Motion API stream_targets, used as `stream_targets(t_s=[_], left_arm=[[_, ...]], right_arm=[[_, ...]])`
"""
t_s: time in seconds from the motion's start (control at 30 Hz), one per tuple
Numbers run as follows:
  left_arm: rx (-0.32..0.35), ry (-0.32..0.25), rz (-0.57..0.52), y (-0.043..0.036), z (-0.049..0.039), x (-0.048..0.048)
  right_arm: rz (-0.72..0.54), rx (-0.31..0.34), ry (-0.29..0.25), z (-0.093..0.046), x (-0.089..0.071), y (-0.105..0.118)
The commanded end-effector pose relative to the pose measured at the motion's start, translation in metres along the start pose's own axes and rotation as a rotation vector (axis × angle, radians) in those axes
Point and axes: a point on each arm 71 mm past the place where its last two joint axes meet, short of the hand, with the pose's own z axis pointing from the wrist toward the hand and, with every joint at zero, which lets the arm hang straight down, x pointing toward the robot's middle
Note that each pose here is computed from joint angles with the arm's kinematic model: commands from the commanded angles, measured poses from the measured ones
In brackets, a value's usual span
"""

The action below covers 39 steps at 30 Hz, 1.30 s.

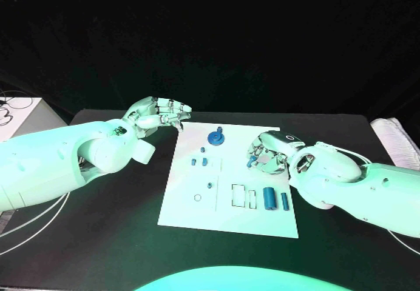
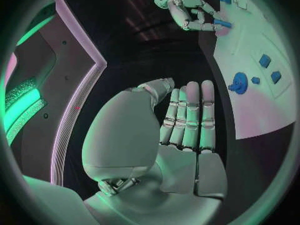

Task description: Assemble the parts on the task board

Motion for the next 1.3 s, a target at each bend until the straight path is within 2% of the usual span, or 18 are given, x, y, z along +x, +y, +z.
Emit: stream_targets(t_s=[0.03, 0.3, 0.4, 0.67, 0.9, 1.3], left_arm=[[0.004, 0.017, -0.01, -0.0007, 0.0008, 0.002], [0.004, 0.02, -0.011, -0.0004, 0.0017, 0.0027], [0.004, 0.024, -0.012, -0.0004, 0.0026, 0.0041], [0.005, 0.033, -0.014, -0.0003, 0.0051, 0.0079], [0.005, 0.037, -0.016, -0.0005, 0.0056, 0.0097], [0.003, 0.042, -0.017, -0.0005, 0.0056, 0.0107]], right_arm=[[0.089, 0.01, -0.018, -0.002, -0.006, 0.007], [0.151, -0.091, 0.009, -0.004, -0.002, 0.05], [0.153, -0.144, 0.026, -0.001, 0.007, 0.071], [0.133, -0.237, 0.058, 0.006, 0.036, 0.106], [0.143, -0.257, 0.087, 0.009, 0.055, 0.118], [0.112, -0.248, 0.105, 0.012, 0.069, 0.122]])
